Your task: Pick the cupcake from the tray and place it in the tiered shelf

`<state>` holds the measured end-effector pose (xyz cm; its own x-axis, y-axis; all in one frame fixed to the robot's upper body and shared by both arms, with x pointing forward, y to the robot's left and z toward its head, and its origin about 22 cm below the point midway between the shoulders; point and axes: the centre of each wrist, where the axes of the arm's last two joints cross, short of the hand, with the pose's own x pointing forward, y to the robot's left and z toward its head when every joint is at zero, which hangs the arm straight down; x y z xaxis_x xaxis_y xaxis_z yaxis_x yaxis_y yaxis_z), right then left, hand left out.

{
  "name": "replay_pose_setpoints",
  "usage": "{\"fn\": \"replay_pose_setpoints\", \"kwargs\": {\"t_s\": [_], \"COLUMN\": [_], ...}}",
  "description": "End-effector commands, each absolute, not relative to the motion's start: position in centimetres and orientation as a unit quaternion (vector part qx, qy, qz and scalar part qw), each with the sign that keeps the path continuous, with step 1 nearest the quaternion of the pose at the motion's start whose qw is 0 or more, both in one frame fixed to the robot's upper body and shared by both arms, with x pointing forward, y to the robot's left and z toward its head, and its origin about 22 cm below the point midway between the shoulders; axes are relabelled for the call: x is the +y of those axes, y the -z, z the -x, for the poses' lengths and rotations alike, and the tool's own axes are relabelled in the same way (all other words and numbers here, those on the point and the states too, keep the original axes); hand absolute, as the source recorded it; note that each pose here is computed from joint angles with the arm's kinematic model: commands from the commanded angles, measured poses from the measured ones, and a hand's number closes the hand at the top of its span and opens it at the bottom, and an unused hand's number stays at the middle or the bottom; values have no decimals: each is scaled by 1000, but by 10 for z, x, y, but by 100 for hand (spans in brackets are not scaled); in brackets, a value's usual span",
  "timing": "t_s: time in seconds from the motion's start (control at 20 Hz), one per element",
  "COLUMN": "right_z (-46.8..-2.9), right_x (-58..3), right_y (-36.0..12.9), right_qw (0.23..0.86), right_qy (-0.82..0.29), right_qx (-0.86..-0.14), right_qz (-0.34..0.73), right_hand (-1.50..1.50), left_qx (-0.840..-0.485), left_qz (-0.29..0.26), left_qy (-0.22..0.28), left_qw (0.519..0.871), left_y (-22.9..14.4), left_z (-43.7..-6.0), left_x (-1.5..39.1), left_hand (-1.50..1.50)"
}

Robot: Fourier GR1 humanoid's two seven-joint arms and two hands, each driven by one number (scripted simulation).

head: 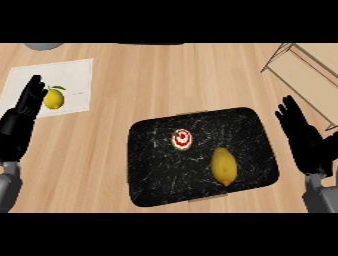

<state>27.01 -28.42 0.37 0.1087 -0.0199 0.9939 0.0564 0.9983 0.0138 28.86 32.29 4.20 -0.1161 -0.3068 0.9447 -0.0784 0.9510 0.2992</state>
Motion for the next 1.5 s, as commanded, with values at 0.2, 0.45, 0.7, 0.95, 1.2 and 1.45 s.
{"fn": "replay_pose_setpoints", "kwargs": {"t_s": [0.2, 0.45, 0.7, 0.95, 1.2, 1.45], "right_z": [-289, -258, -248, -219, -202, -217], "right_x": [-218, -309, -217, -156, -138, -155], "right_y": [-55, 4, 35, 9, 24, 5], "right_qw": [696, 706, 605, 557, 649, 681], "right_qy": [104, 73, 230, 262, 129, 50], "right_qx": [-700, -612, -628, -695, -682, -653], "right_qz": [125, 349, 433, 372, 311, 328], "right_hand": [-150, 150, -150, -150, -150, -150], "left_qx": [-726, -720, -706, -709, -706, -704], "left_qz": [-90, -75, -50, -51, -49, -53], "left_qy": [117, 101, 106, 117, 120, 112], "left_qw": [672, 683, 698, 694, 696, 699], "left_y": [-31, -19, -8, -8, -15, -10], "left_z": [-293, -286, -286, -278, -282, -284], "left_x": [279, 274, 242, 232, 233, 227], "left_hand": [0, 0, 0, 0, 0, 0]}}
